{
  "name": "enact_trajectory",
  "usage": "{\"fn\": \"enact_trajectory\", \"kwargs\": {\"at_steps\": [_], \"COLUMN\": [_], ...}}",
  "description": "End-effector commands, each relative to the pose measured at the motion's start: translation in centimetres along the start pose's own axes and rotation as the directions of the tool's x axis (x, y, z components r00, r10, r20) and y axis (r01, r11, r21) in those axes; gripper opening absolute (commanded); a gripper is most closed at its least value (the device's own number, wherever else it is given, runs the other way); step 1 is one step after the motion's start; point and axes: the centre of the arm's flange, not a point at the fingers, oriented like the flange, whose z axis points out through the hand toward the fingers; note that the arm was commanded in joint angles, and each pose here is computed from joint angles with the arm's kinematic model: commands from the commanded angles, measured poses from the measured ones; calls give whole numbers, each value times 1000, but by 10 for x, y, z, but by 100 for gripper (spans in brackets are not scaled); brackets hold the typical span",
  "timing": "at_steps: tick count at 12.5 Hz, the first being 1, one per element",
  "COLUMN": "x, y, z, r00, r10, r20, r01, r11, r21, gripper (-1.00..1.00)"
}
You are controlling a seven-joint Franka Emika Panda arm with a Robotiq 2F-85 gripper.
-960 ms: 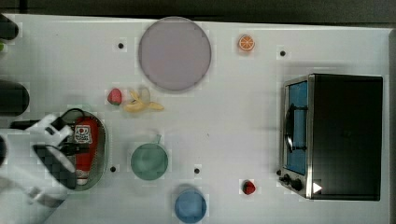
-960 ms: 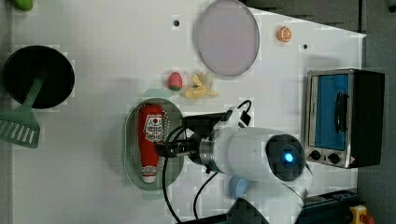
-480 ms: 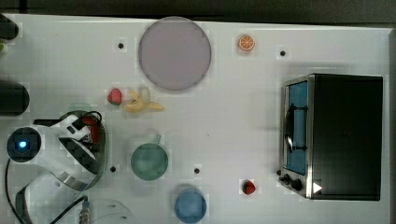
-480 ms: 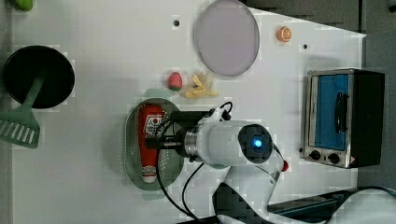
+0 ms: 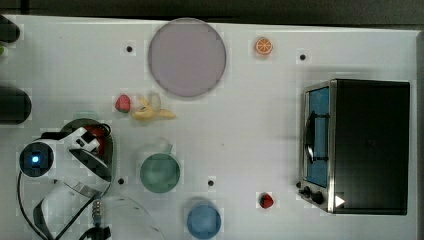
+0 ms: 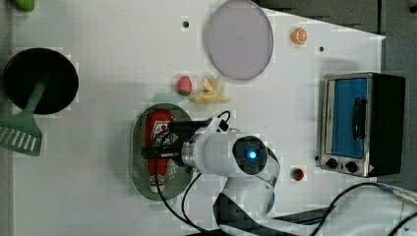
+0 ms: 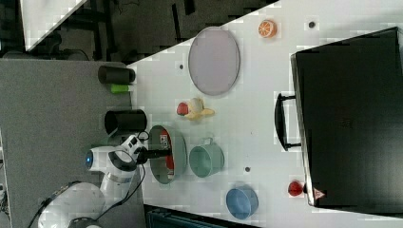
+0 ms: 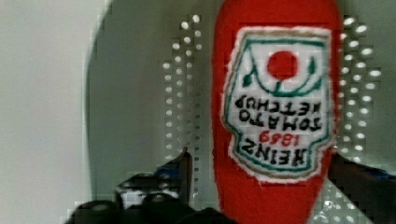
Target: Pick ketchup from strainer and place it on the table
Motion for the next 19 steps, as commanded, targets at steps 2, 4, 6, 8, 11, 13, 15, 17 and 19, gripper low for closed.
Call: {"fn": "enact_trajectory", "kwargs": {"at_steps": [2, 4, 6, 8, 11, 13, 15, 17, 19], "x": [12, 12, 12, 9, 8, 6, 11, 20, 30], "y": [-7, -8, -7, -8, -13, -9, 1, 13, 35], "z": [-11, -14, -28, -59, -121, -154, -186, -215, -241], "r00": [997, 997, 996, 993, 981, 982, 987, 992, 993], "r10": [50, 47, 44, 48, 151, 161, 147, 115, 114], "r20": [-57, -61, -80, -112, -121, -96, -66, -43, -31], "r01": [-50, -48, -46, -51, -152, -164, -148, -115, -115], "r11": [999, 999, 999, 998, 988, 986, 989, 993, 993], "r21": [0, -1, -13, -27, 2, -18, -23, -16, -34], "gripper": [41, 13, 13, 13, 13, 13, 13, 13, 13]}}
